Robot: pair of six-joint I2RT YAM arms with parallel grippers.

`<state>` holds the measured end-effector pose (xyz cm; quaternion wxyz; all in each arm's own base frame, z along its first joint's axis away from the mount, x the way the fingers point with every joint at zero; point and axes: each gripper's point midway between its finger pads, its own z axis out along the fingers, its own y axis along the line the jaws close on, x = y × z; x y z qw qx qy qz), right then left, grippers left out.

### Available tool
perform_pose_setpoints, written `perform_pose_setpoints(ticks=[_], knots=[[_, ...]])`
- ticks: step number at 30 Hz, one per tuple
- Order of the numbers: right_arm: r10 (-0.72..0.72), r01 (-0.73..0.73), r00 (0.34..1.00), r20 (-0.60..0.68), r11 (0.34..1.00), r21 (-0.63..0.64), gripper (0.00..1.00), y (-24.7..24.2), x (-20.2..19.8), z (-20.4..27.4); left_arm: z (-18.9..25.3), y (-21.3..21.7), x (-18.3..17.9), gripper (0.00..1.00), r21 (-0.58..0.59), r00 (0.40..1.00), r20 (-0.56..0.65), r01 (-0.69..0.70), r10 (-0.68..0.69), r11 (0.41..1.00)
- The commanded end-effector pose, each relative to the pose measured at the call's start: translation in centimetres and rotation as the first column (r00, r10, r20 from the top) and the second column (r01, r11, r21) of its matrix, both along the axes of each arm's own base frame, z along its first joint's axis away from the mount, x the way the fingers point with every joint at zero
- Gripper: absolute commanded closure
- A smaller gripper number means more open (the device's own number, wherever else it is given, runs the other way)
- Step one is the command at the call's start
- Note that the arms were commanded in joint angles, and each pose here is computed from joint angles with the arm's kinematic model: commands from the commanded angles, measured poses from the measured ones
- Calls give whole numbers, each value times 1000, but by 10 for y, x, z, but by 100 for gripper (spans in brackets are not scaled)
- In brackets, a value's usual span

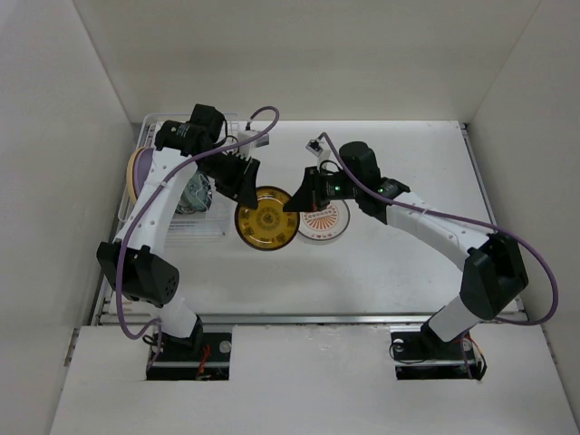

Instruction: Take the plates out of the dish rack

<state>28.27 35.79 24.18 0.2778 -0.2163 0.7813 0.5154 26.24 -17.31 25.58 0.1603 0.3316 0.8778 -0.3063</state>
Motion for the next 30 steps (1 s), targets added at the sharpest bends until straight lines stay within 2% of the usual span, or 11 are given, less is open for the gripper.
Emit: perform_pose_setpoints(ticks=[1, 4, 6, 9, 11, 14, 15, 19, 22, 25, 30], knots=[[-72, 71, 997, 30, 997, 29, 100, -1, 10, 11, 16, -6, -6, 68, -26, 999, 47, 9, -7, 1000], [-128, 127, 992, 22, 992, 26, 100, -7, 13, 18, 8, 12, 21, 34, 89, 984, 112, -147, 137, 985], [-267, 266, 964, -17, 963, -39, 100, -27, 32, 8, 7, 27, 42, 1, 158, 953, 183, -269, 240, 950], [-479, 468, 874, -86, 876, -118, 100, -74, 65, -5, 19, 69, 77, 1, 256, 828, 377, -523, 414, 813], [-580, 560, 804, -132, 813, -162, 100, -105, 78, -18, 30, 110, 96, 1, 296, 709, 506, -678, 492, 673], [-754, 708, 635, -169, 655, -264, 100, -174, 98, -46, 28, 149, 109, 1, 345, 632, 570, -765, 526, 545], [-817, 766, 553, -163, 576, -286, 100, -206, 107, -52, 24, 155, 111, 1, 365, 632, 572, -767, 522, 528], [-917, 836, 341, -205, 396, -380, 100, -281, 100, -95, -3, 181, 115, 1, 465, 652, 541, -758, 531, 457], [-944, 871, 235, -233, 311, -381, 100, -324, 100, -108, -21, 191, 119, 1, 492, 654, 512, -755, 558, 434], [-951, 865, 170, -260, 270, -423, 100, -345, 94, -138, -38, 195, 122, 7, 512, 670, 477, -737, 568, 440], [-937, 841, 90, -338, 253, -477, 100, -373, 83, -178, -57, 194, 121, 28, 561, 721, 434, -685, 540, 465]])
